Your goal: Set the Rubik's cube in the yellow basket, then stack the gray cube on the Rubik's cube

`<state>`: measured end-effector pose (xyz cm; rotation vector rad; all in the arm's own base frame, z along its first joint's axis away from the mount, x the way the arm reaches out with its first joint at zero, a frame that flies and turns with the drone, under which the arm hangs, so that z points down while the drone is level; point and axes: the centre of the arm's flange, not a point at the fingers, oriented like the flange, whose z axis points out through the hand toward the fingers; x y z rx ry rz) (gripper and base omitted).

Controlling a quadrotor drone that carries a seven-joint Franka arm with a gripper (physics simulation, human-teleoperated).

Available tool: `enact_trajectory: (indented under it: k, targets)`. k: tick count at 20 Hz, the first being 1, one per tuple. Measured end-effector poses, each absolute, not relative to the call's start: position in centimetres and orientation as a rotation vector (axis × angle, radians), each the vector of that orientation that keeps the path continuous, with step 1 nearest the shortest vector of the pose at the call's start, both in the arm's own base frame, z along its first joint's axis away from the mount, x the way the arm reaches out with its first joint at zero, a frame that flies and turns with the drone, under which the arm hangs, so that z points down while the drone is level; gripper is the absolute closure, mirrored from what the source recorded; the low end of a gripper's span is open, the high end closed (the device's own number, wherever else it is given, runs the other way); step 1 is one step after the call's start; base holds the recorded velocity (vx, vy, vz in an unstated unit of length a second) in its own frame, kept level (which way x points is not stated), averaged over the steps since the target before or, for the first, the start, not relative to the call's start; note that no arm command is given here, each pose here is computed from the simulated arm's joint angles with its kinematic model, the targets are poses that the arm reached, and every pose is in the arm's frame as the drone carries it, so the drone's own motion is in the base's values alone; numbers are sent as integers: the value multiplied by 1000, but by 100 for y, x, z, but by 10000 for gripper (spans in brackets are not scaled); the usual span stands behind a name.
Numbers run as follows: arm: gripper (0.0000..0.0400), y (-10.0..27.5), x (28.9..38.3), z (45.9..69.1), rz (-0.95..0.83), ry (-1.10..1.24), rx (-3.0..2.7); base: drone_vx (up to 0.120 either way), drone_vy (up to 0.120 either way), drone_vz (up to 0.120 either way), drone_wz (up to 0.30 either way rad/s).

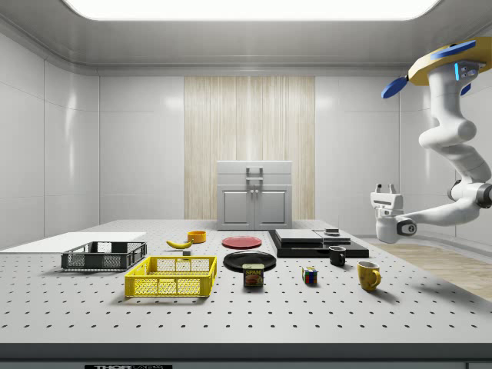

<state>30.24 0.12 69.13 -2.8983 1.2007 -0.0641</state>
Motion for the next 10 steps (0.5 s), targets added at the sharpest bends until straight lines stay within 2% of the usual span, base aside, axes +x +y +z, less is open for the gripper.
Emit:
enact_trajectory:
  k: [10]
  targets:
    - [0,66,3017,6911,-109,1219,-2940,120,120,0,0]
